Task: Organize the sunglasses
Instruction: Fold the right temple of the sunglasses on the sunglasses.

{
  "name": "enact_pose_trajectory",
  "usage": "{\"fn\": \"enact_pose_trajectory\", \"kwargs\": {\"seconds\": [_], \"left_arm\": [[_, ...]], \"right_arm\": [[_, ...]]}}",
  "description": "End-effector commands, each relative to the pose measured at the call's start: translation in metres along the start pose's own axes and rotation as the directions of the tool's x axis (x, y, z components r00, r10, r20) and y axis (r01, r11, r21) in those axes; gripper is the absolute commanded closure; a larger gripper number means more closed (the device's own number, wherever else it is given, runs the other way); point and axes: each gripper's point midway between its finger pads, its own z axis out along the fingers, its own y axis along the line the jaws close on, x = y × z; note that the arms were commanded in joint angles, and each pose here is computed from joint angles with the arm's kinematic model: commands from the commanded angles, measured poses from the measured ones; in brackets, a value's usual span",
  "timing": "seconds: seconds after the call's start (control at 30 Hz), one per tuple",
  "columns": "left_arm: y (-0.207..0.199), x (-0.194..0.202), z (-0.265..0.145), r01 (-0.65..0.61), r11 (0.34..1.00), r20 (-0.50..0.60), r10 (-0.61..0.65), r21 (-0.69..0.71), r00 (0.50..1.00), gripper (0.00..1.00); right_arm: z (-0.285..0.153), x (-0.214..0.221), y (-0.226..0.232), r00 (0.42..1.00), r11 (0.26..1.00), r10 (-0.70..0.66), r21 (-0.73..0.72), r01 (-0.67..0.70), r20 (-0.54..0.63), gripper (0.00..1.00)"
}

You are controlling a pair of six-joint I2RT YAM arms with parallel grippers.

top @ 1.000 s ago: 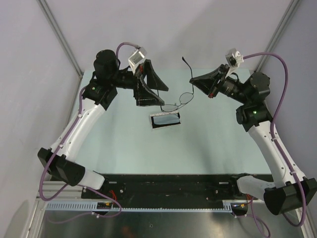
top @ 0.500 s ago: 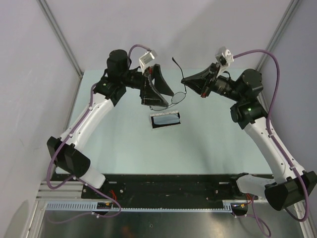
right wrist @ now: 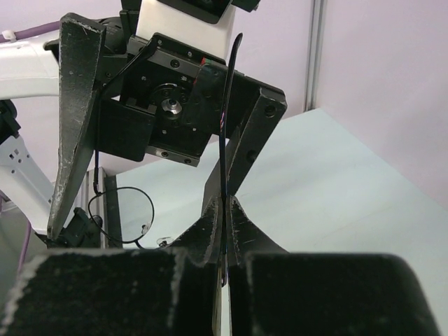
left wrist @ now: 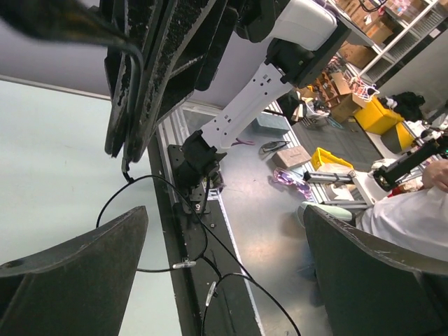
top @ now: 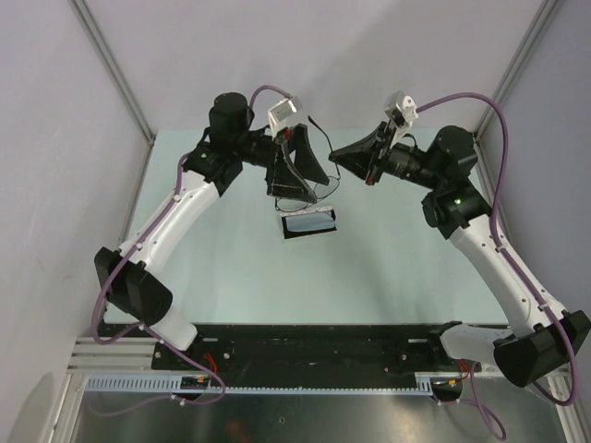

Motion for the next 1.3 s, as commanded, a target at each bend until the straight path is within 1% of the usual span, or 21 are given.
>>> {"fn": "enact_pose_trajectory", "kwargs": {"seconds": [0.0, 0.17, 0.23, 0.33, 0.53, 0.63, 0.77, 0.97, 1.03, 1.2, 1.27], "left_arm": [[-0.013, 0.005, 0.006, 0.012, 0.996, -0.042, -0.008, 0.091, 0.999, 0.0], [-0.003, 0.007, 0.013, 0.052, 0.996, -0.041, -0.05, 0.071, 0.998, 0.0], [0.002, 0.007, 0.015, 0.078, 0.995, -0.037, -0.076, 0.058, 0.996, 0.0], [0.004, 0.0, 0.015, 0.081, 0.996, -0.025, -0.08, 0.038, 0.997, 0.0], [-0.014, -0.018, 0.007, -0.021, 1.0, 0.017, 0.021, -0.013, 1.0, 0.0], [-0.011, -0.023, -0.004, -0.033, 0.997, 0.048, 0.036, -0.071, 0.998, 0.0], [-0.021, -0.031, -0.022, -0.071, 0.988, 0.085, 0.083, -0.14, 0.993, 0.0], [-0.03, -0.037, -0.03, -0.11, 0.975, 0.11, 0.133, -0.194, 0.985, 0.0], [-0.031, -0.041, -0.033, -0.119, 0.968, 0.123, 0.149, -0.223, 0.981, 0.0], [-0.013, -0.046, -0.064, -0.088, 0.922, 0.186, 0.169, -0.378, 0.968, 0.0], [-0.015, -0.043, -0.07, -0.092, 0.921, 0.183, 0.171, -0.378, 0.968, 0.0]], "right_arm": [[0.004, -0.035, 0.013, 0.993, 0.995, -0.092, -0.024, 0.094, 0.078, 1.0], [0.007, -0.039, 0.018, 0.989, 0.992, -0.117, -0.033, 0.12, 0.086, 1.0], [0.008, -0.038, 0.018, 0.99, 0.992, -0.122, -0.023, 0.124, 0.076, 1.0], [0.008, -0.036, 0.014, 0.989, 0.991, -0.134, 0.001, 0.134, 0.068, 1.0], [0.003, -0.04, 0.008, 0.985, 0.987, -0.157, 0.047, 0.154, 0.071, 1.0], [0.001, -0.04, 0.004, 0.985, 0.987, -0.156, 0.055, 0.152, 0.069, 1.0], [0.0, -0.042, 0.002, 0.984, 0.986, -0.16, 0.061, 0.156, 0.073, 1.0], [0.001, -0.042, 0.001, 0.985, 0.987, -0.157, 0.054, 0.153, 0.076, 1.0], [0.002, -0.04, 0.001, 0.986, 0.988, -0.149, 0.051, 0.146, 0.073, 1.0], [0.003, -0.043, 0.005, 0.985, 0.989, -0.147, 0.031, 0.145, 0.085, 1.0], [0.003, -0.046, 0.008, 0.984, 0.989, -0.148, 0.02, 0.146, 0.096, 1.0]]}}
